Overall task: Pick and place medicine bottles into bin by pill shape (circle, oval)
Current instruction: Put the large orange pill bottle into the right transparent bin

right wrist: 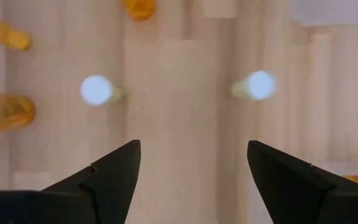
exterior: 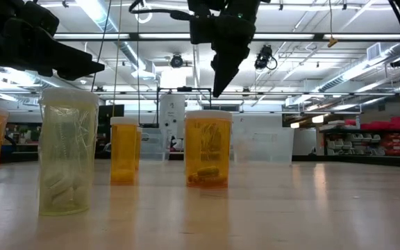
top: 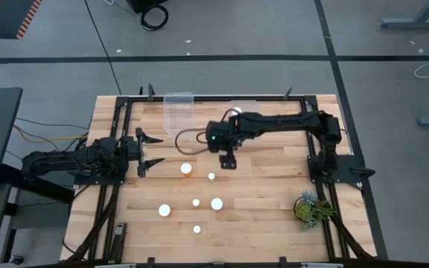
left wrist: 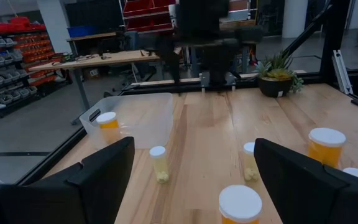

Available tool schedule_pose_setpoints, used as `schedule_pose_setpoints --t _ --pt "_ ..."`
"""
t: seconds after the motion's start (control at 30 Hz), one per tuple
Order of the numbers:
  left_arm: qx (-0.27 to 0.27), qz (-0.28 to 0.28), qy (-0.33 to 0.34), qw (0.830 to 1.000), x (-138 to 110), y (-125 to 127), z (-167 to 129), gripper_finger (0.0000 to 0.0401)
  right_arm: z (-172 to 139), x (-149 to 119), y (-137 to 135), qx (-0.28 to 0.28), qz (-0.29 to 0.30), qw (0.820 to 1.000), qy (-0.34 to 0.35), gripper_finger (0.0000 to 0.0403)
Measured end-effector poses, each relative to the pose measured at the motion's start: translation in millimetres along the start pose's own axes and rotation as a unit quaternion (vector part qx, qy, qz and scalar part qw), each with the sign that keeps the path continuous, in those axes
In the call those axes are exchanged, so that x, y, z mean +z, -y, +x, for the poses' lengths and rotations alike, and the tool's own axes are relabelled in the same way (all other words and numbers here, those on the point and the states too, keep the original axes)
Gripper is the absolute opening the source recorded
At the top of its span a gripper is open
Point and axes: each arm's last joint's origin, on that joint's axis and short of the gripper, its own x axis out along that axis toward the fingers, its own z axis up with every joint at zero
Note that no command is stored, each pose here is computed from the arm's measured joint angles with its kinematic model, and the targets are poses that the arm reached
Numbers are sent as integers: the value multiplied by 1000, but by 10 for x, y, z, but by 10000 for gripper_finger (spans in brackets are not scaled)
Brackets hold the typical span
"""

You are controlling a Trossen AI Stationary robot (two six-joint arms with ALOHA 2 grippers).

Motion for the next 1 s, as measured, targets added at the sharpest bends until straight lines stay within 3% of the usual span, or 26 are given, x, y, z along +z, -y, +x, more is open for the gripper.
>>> schedule_pose_setpoints --t 0.3,0.5,0.73,1.0 --pt "0 0 0 1000 -1 0 0 341 121 -24 -438 32 -43 999 10 303" --pt "0 0 0 1000 -2 0 0 341 107 -32 -694 44 -38 998 15 296" --pt "0 0 0 1000 -1 0 0 341 82 -32 -792 53 -27 998 16 284" --pt "0 0 0 1000 -1 0 0 341 -164 125 -878 62 -53 994 68 283"
